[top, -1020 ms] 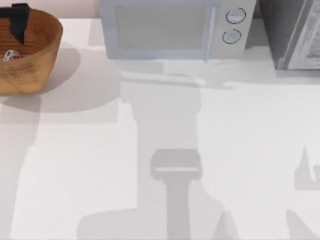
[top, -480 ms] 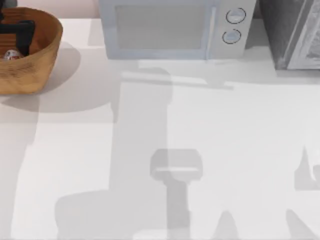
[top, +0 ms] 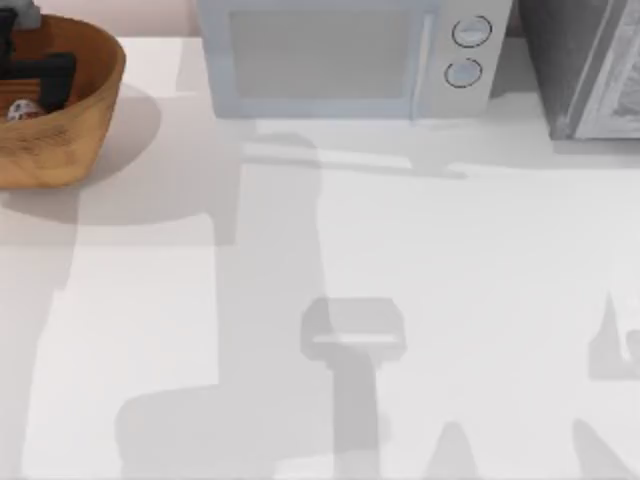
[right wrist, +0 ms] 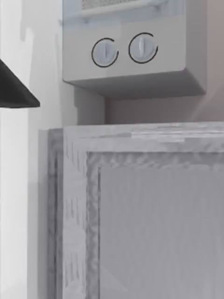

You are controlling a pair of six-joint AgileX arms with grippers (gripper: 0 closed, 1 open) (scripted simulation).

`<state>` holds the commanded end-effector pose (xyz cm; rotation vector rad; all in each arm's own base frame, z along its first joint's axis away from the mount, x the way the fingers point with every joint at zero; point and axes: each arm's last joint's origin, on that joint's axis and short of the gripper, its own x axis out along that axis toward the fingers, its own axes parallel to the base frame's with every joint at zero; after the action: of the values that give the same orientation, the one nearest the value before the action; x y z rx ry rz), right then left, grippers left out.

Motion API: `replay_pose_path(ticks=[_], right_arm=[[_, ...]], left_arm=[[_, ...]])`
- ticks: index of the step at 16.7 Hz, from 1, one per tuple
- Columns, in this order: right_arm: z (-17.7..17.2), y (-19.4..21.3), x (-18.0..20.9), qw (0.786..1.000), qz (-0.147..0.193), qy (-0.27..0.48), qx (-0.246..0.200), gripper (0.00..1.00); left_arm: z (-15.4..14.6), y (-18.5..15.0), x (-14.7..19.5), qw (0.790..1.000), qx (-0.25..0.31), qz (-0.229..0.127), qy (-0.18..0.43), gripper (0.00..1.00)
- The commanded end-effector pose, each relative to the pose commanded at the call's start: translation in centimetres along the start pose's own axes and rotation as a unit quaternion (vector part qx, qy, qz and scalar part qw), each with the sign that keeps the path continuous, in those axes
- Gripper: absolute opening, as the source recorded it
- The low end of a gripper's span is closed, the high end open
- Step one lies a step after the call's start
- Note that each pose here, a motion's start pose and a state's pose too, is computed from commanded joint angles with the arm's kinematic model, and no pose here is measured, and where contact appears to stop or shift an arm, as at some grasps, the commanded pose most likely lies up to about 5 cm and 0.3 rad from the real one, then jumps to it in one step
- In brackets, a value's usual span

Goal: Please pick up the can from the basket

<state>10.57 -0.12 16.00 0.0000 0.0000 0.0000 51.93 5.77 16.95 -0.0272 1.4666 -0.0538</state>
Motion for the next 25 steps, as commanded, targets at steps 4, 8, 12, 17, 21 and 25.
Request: replay_pose_path(ticks=[4, 8, 12, 17, 21, 25], right_arm=[[0.0, 0.0, 0.0, 1.000, 0.000, 0.000, 0.000, 1.00], [0.0, 0.0, 0.0, 1.000, 0.000, 0.000, 0.000, 1.00], [0.0, 0.0, 0.0, 1.000, 0.000, 0.000, 0.000, 1.00], [0.0, 0.0, 0.0, 1.000, 0.000, 0.000, 0.000, 1.00], [0.0, 0.0, 0.0, 1.000, 0.000, 0.000, 0.000, 1.00], [0.0, 0.0, 0.0, 1.000, 0.000, 0.000, 0.000, 1.00]], left_arm=[[0.1, 0.1, 2.5, 1.000, 0.000, 0.000, 0.000, 1.00], [0.0, 0.1, 3.6, 1.000, 0.000, 0.000, 0.000, 1.00], [0.0, 0.1, 3.6, 1.000, 0.000, 0.000, 0.000, 0.92], [0.0, 0.1, 3.6, 1.000, 0.000, 0.000, 0.000, 0.55], [0.0, 0.1, 3.6, 1.000, 0.000, 0.000, 0.000, 0.25], [0.0, 0.1, 3.6, 1.000, 0.000, 0.000, 0.000, 0.00]])
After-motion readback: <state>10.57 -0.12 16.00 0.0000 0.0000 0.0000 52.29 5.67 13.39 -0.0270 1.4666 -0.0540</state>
